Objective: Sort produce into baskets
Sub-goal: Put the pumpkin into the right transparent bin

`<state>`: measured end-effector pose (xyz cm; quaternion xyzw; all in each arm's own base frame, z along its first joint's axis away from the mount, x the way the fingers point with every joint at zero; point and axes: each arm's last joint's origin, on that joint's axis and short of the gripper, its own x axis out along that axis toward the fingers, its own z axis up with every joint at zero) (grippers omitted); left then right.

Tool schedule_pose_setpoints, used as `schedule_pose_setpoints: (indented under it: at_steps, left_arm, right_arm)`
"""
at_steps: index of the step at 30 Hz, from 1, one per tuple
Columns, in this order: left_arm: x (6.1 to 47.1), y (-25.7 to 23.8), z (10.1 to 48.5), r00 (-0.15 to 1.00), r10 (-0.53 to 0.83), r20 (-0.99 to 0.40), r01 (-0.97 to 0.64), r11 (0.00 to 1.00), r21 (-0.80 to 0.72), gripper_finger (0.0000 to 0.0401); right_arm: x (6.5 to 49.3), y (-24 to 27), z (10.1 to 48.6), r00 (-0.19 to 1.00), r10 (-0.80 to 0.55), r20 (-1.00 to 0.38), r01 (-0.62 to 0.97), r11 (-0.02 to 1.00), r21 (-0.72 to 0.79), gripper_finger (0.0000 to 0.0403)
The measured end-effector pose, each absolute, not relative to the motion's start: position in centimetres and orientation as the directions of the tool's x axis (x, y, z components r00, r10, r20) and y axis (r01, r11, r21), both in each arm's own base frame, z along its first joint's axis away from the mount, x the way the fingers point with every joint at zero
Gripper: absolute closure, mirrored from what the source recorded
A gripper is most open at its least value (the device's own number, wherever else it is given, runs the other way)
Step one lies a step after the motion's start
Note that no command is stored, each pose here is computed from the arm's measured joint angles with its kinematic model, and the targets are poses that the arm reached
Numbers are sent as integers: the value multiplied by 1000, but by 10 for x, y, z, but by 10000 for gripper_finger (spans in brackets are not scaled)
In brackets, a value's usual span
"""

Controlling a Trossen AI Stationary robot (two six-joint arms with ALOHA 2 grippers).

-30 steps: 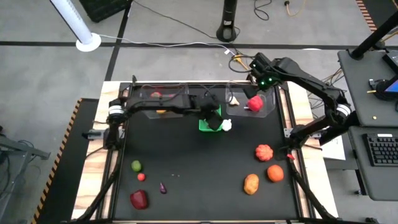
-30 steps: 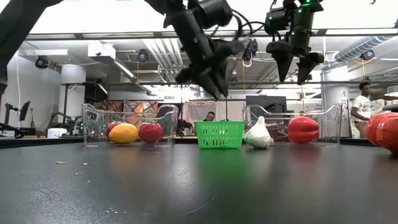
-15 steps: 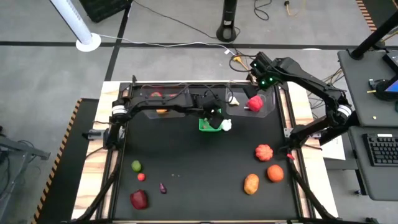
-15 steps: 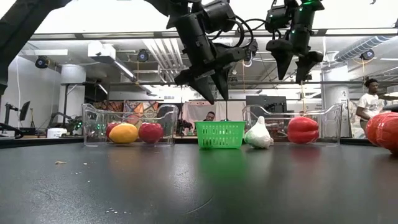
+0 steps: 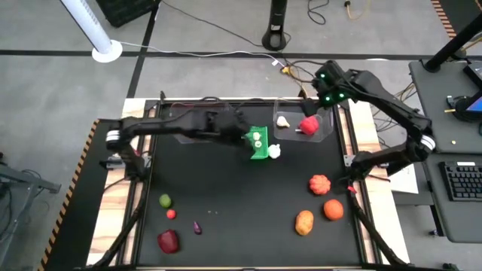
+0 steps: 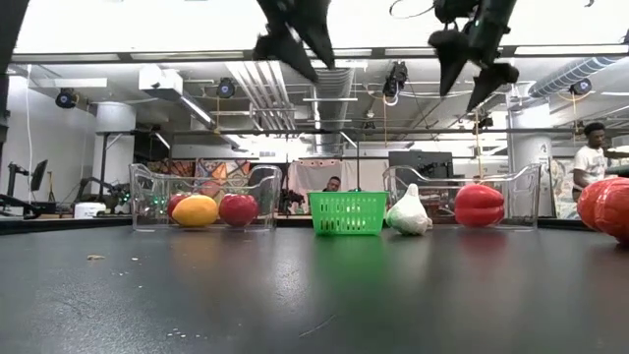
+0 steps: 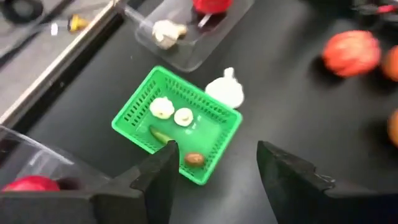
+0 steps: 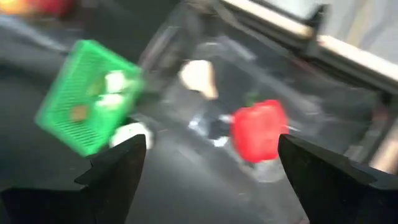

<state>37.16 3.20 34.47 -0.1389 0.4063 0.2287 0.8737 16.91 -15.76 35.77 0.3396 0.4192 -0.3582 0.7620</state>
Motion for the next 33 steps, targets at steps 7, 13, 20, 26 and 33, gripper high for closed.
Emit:
schedule_pose_setpoints:
  at_steps: [7, 13, 20, 26, 33]
  left_arm:
    - [326, 14, 388, 594, 370, -715, -533, 846, -5, 211]
    - [306, 10, 405, 607, 419, -675, -575, 818, -10, 211]
    - [304, 10, 406, 611, 421, -670, -572, 821, -5, 211]
    - [306, 10, 404, 604, 421, -677, -567, 824, 7, 211]
    - [306, 10, 404, 604, 421, -677, -554, 832, 22, 211]
  right_arm:
    - [170, -120, 380, 548, -168, -820, 738, 559, 378, 46]
    - [184, -71, 387, 608, -25, -794, 639, 609, 470, 46]
    - [208, -11, 378, 540, 144, -829, 581, 649, 491, 46]
    - [206, 29, 361, 327, 182, -927, 667, 651, 363, 46]
    - [194, 45, 333, 138, 143, -980, 768, 609, 197, 46]
